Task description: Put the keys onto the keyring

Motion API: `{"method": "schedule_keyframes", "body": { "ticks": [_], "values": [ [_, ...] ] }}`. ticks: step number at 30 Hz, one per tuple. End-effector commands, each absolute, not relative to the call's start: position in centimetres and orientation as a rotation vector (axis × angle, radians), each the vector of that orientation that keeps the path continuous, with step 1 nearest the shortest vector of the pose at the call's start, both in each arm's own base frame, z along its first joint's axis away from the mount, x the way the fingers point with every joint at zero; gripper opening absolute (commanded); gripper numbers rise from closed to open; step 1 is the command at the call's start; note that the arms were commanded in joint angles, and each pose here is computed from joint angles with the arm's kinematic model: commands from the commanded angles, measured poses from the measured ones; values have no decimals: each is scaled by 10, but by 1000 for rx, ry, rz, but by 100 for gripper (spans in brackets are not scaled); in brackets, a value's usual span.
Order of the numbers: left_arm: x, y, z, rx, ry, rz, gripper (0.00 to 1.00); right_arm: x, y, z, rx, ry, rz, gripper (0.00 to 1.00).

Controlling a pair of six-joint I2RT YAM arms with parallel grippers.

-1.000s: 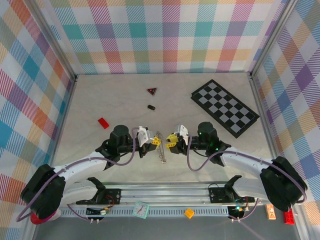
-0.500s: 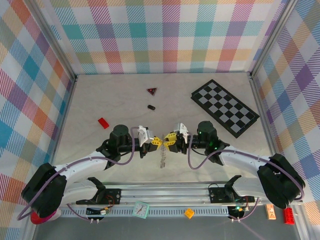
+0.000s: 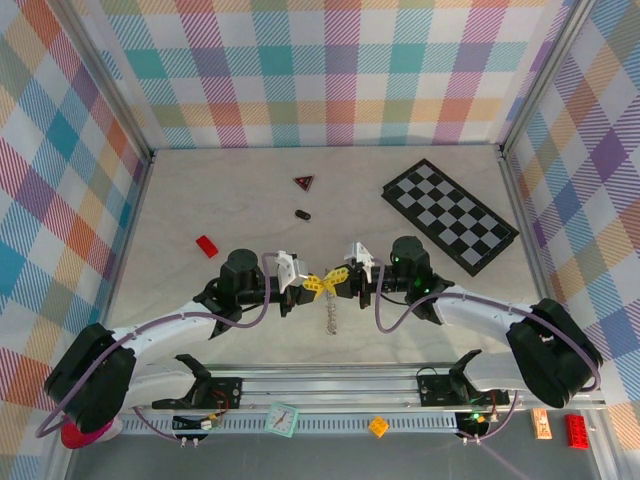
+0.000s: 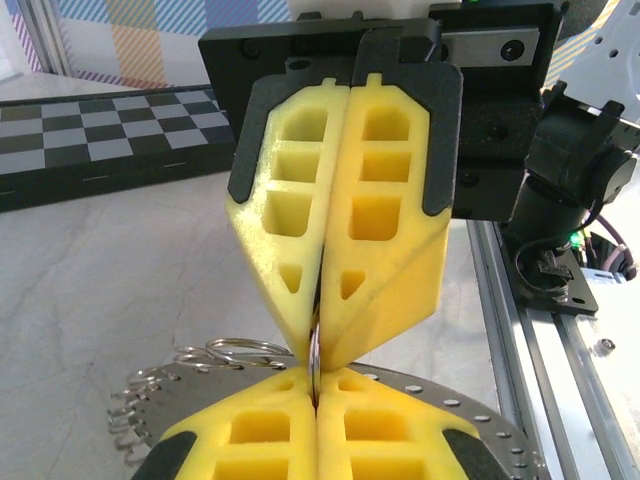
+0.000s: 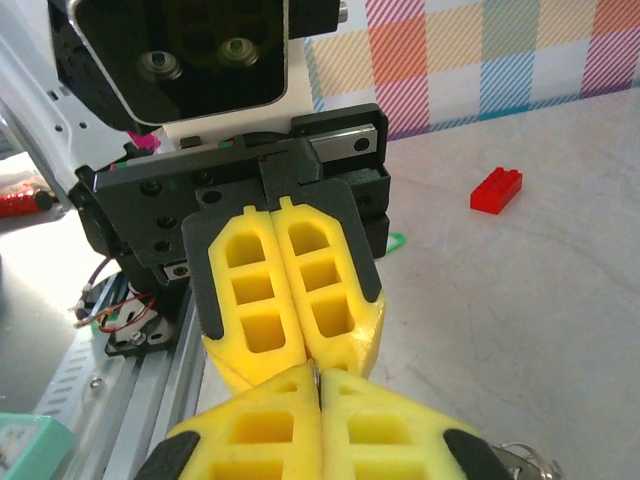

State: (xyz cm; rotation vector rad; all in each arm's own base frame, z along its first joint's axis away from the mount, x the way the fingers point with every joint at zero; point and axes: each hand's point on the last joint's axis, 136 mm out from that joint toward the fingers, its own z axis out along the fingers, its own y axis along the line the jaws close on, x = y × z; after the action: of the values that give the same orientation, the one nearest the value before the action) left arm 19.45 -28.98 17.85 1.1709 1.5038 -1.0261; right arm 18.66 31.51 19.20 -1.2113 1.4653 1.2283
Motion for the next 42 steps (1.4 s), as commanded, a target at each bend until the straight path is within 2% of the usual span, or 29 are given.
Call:
{"method": "schedule_keyframes", "body": {
  "ticks": [1,3,4,8,15,28,38,42],
  "values": [
    [200,-292,201,1147,1430,-1010,9,185,317,203,-1276,1422,1201,0],
    [206,-289,199,1127,1476,-967,29,184,315,203,-1305,1438,1170,0],
    [209,-287,196,1120,1510,-943,34,184,314,202,-1323,1452,1152,0],
    [212,-281,192,1148,1593,-874,37,184,311,197,-1395,1511,1065,0],
    [205,-279,194,1230,1615,-865,26,182,317,194,-1480,1555,976,0],
    [202,-286,196,1265,1601,-919,19,178,333,206,-1523,1535,988,0],
    [202,-289,196,1235,1579,-952,1,175,337,208,-1499,1527,1054,0],
    [201,-290,192,1226,1564,-971,0,176,334,203,-1482,1538,1066,0]
  ]
}}
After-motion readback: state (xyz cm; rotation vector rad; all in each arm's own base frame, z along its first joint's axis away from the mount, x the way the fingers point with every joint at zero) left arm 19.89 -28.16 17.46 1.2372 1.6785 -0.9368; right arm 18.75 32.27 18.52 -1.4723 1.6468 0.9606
